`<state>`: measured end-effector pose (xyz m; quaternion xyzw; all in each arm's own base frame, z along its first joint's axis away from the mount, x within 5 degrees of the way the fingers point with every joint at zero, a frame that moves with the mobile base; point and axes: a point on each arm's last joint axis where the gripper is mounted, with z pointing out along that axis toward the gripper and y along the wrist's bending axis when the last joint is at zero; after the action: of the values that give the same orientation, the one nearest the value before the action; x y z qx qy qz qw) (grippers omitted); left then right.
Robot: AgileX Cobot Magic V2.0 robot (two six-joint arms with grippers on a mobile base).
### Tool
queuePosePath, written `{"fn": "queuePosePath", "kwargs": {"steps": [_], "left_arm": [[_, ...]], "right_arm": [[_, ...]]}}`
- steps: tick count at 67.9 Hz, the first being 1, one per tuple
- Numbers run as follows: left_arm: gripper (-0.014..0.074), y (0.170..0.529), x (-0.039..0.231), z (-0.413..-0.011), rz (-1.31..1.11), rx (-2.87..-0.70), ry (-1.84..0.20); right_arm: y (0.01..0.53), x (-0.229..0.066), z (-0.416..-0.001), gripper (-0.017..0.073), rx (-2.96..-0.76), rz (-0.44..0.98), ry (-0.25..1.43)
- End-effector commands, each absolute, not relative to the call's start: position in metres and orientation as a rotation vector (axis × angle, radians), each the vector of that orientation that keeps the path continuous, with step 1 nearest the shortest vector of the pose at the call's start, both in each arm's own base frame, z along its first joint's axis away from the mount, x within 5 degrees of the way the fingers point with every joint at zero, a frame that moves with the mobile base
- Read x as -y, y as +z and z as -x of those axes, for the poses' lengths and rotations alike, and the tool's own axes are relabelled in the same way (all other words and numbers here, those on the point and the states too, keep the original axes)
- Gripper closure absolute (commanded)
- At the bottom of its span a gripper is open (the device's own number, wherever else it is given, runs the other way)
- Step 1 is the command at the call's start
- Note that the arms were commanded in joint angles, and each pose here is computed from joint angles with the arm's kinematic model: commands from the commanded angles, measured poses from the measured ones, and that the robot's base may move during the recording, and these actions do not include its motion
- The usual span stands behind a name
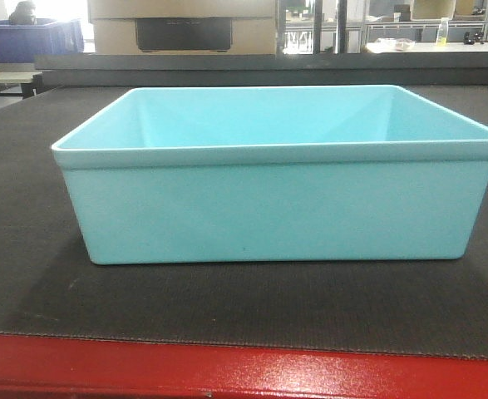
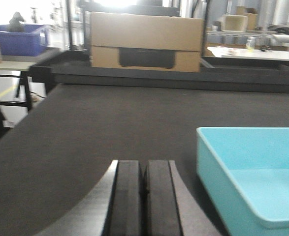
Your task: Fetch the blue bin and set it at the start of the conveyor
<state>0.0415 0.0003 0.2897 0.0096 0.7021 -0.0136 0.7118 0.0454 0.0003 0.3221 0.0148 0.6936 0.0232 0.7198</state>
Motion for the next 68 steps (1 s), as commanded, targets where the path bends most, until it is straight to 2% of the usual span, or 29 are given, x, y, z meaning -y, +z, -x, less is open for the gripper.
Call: {"fn": "queuePosePath", "kwargs": {"steps": [1, 13, 16, 19, 68], "left_arm": [[0.0704, 0.271, -0.001, -0.043, -0.002, -1.516, 0.014], [0.0704, 0.214, -0.002, -0.056, 0.024, -1.502, 0.018], [0.0704, 0.215, -0.001, -0.056, 0.022, -1.466, 0.017], [0.0704, 0.207, -0.002, -0.056, 0.027, -1.556, 0.019], [0.0704, 0.204, -0.002, -0.056, 0.029, -1.589, 0.020]], "right_arm": [[0.324, 0.000, -0.045, 0.0721, -1.507, -0.031, 0.036], [0.323, 0.000, -0.045, 0.0721, -1.509, -0.031, 0.036], [0.324, 0.000, -0.045, 0.0721, -1.507, -0.031, 0.036], [0.324, 0.000, -0.045, 0.0721, -1.507, -0.031, 0.036], [0.324, 0.000, -0.045, 0.0721, -1.507, -0.031, 0.036]]}}
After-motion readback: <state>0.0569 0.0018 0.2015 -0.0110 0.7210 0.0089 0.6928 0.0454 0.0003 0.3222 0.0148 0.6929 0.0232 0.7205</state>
